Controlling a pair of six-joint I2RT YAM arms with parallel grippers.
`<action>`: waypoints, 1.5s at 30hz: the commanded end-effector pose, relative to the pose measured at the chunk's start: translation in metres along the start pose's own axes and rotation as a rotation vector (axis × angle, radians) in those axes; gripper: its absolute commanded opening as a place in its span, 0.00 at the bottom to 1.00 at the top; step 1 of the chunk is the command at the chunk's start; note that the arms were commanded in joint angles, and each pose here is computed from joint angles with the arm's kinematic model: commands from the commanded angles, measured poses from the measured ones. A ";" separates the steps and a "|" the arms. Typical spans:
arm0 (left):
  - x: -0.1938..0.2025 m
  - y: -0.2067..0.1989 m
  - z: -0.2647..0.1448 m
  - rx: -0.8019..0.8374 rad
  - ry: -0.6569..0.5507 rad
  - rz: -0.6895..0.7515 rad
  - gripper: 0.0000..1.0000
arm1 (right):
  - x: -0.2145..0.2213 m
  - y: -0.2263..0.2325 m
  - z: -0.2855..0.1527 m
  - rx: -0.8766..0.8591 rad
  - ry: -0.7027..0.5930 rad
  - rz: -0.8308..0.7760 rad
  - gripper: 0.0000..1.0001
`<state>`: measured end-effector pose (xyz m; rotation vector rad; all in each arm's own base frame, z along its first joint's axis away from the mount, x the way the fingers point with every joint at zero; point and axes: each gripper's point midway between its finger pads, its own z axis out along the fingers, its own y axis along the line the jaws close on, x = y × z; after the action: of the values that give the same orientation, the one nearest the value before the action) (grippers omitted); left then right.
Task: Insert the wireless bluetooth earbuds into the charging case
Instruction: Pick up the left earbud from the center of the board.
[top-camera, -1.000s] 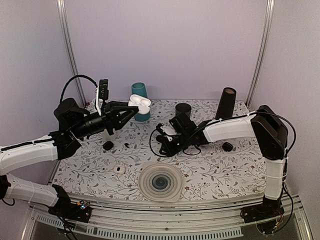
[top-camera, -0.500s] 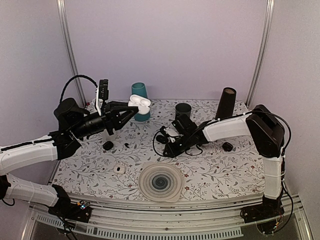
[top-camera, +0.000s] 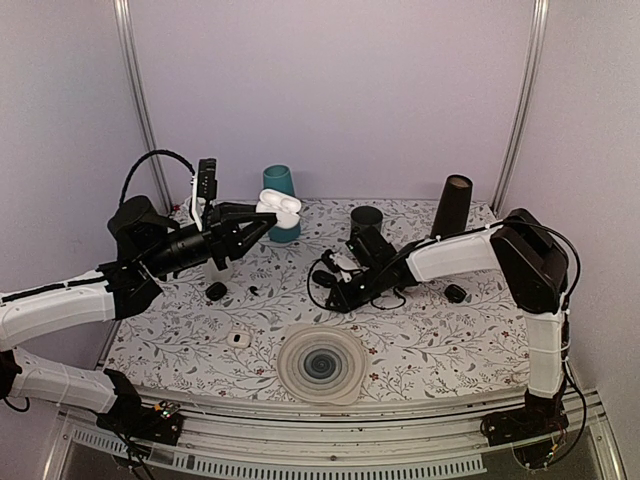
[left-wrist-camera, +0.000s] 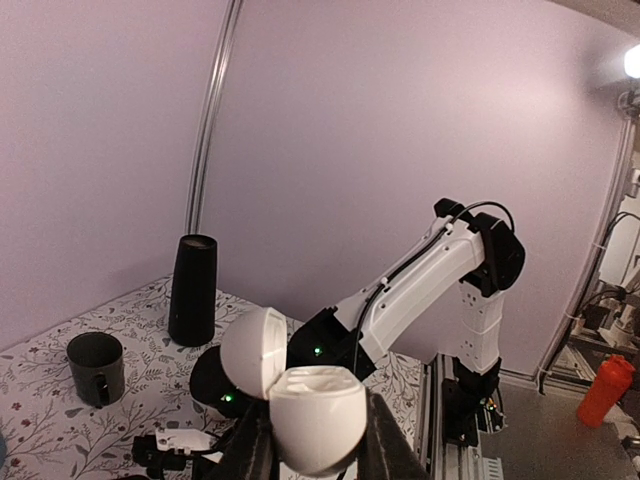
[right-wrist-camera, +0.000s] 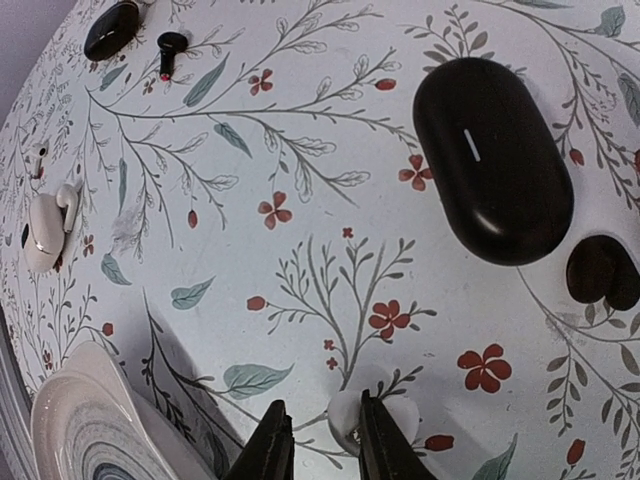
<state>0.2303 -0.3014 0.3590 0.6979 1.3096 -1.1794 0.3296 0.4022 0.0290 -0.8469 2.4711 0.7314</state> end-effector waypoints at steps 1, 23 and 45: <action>-0.010 -0.002 -0.004 0.007 -0.023 0.012 0.00 | 0.001 -0.018 0.009 0.033 0.002 0.024 0.24; -0.010 -0.002 -0.004 0.011 -0.020 0.010 0.00 | -0.008 -0.034 0.017 0.057 -0.014 0.018 0.24; -0.008 0.000 -0.001 0.016 -0.013 0.005 0.00 | -0.016 -0.035 0.012 0.018 -0.043 0.091 0.26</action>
<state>0.2284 -0.3018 0.3586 0.7113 1.3073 -1.1897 0.3629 0.3962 0.0209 -0.7607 2.4602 0.7113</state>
